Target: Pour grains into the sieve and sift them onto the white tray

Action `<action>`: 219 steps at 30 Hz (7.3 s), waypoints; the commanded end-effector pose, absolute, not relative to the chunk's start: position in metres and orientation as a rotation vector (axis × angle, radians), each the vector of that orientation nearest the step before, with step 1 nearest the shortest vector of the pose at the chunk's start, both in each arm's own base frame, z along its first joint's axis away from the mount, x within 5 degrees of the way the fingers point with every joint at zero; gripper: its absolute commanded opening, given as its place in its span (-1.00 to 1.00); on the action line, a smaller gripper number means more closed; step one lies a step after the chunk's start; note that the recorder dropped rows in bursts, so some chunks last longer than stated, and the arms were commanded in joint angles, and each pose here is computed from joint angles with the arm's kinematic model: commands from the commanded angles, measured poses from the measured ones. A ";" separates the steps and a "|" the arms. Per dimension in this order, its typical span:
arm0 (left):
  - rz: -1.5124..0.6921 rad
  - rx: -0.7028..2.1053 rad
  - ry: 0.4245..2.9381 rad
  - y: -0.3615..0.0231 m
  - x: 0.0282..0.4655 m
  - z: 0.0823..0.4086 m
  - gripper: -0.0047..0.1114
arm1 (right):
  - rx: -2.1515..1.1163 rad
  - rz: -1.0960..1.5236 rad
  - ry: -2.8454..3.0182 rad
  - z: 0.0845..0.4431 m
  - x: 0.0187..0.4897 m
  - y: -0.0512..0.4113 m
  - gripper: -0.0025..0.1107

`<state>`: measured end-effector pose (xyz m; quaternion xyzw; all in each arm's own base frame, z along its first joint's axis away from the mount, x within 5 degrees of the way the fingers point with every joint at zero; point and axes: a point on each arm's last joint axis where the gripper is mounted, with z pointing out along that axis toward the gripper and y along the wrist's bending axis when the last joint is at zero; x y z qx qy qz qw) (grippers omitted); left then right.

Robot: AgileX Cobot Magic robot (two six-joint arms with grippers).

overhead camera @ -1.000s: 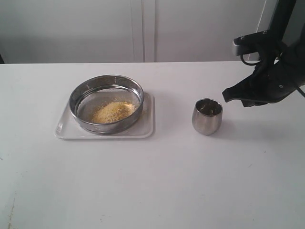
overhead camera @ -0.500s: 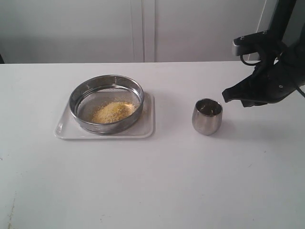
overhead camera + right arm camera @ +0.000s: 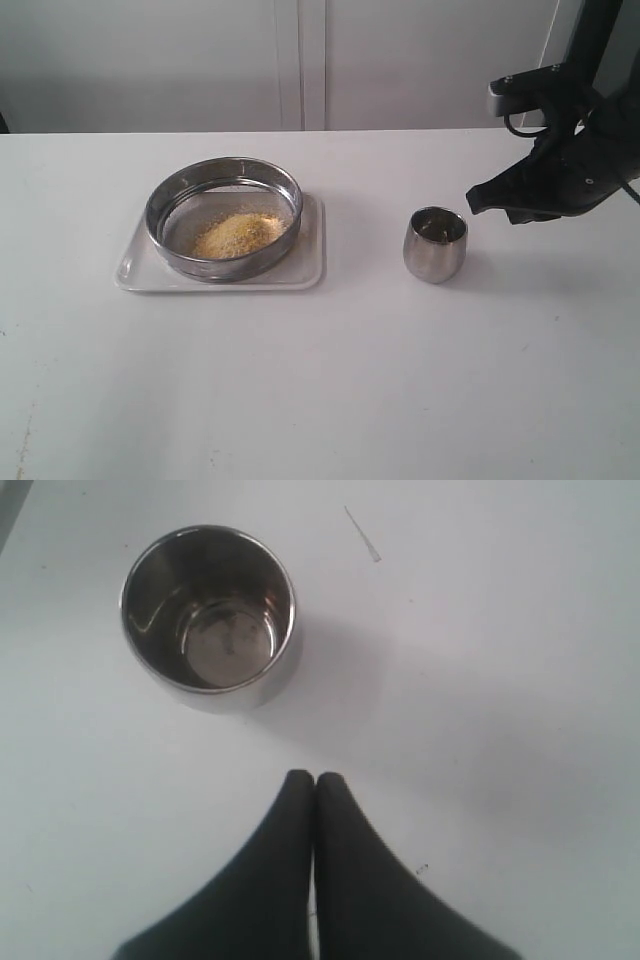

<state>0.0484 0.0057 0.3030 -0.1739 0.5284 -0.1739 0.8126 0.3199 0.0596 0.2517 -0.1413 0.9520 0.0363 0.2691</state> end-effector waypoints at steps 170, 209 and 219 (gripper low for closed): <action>-0.442 0.205 2.739 -0.070 0.489 0.204 -0.92 | -0.355 0.096 2.552 0.255 0.322 0.057 -0.96; -0.349 0.332 2.760 -0.085 0.482 0.207 -0.92 | -0.356 0.096 2.554 0.254 0.321 0.057 -0.96; -0.412 0.371 2.706 -0.105 0.482 0.210 -0.92 | -0.355 0.097 2.552 0.254 0.322 0.057 -0.96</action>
